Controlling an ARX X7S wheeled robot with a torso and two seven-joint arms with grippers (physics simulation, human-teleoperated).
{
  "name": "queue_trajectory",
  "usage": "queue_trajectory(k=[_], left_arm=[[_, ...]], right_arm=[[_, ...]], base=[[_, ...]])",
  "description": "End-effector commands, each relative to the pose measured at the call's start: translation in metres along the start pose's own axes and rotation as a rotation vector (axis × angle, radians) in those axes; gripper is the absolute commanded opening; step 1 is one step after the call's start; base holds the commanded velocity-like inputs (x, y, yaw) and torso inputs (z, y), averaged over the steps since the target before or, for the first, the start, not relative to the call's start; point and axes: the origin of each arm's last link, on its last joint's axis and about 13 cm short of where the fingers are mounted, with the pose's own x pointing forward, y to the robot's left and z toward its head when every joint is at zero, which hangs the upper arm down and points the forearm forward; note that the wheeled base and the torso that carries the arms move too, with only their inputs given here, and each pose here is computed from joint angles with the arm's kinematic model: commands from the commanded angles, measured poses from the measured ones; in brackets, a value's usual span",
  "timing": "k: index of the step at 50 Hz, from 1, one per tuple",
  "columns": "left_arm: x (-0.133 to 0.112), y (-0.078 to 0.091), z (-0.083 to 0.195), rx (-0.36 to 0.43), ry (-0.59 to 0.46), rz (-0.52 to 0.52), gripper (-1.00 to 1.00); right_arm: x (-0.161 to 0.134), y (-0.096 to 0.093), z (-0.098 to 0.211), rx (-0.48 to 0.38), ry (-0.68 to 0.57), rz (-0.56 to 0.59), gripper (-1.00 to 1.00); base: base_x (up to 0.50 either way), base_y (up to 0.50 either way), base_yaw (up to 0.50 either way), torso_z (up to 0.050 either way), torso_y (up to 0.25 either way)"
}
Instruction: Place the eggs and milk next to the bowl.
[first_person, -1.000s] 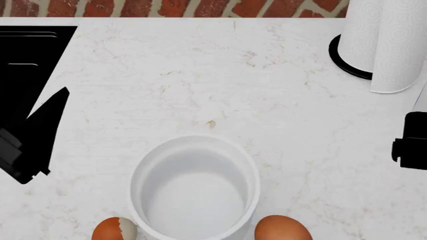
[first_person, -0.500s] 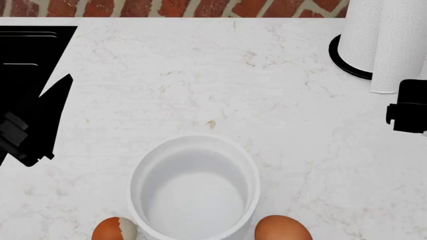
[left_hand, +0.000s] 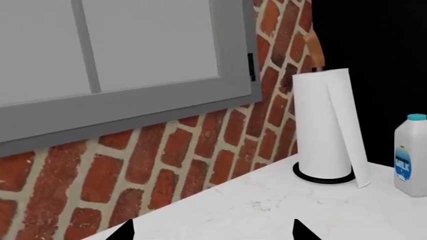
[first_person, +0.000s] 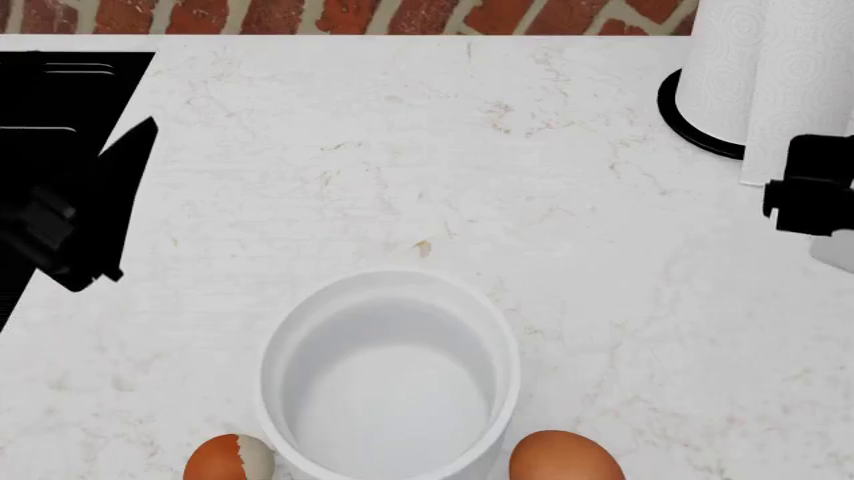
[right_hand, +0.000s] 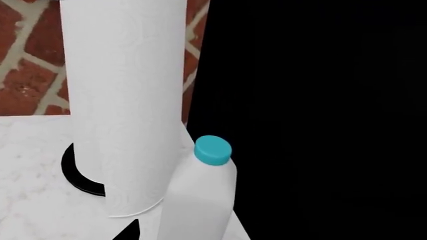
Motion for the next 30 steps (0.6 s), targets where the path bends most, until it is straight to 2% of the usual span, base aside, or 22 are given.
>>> queue_trajectory(k=[1, 30], left_arm=[[0.005, 0.005, 0.004, 0.004, -0.023, -0.003, 1.0], [0.011, 0.009, 0.0, 0.011, -0.003, 0.012, 1.0]], right_arm=[[0.013, 0.005, 0.0, 0.027, 0.001, 0.012, 1.0], [0.04, 0.013, 0.0, 0.036, 0.029, 0.005, 1.0]], base=[[0.0, 0.0, 0.0, 0.0, 0.0], [0.0, 0.0, 0.0, 0.0, 0.0]])
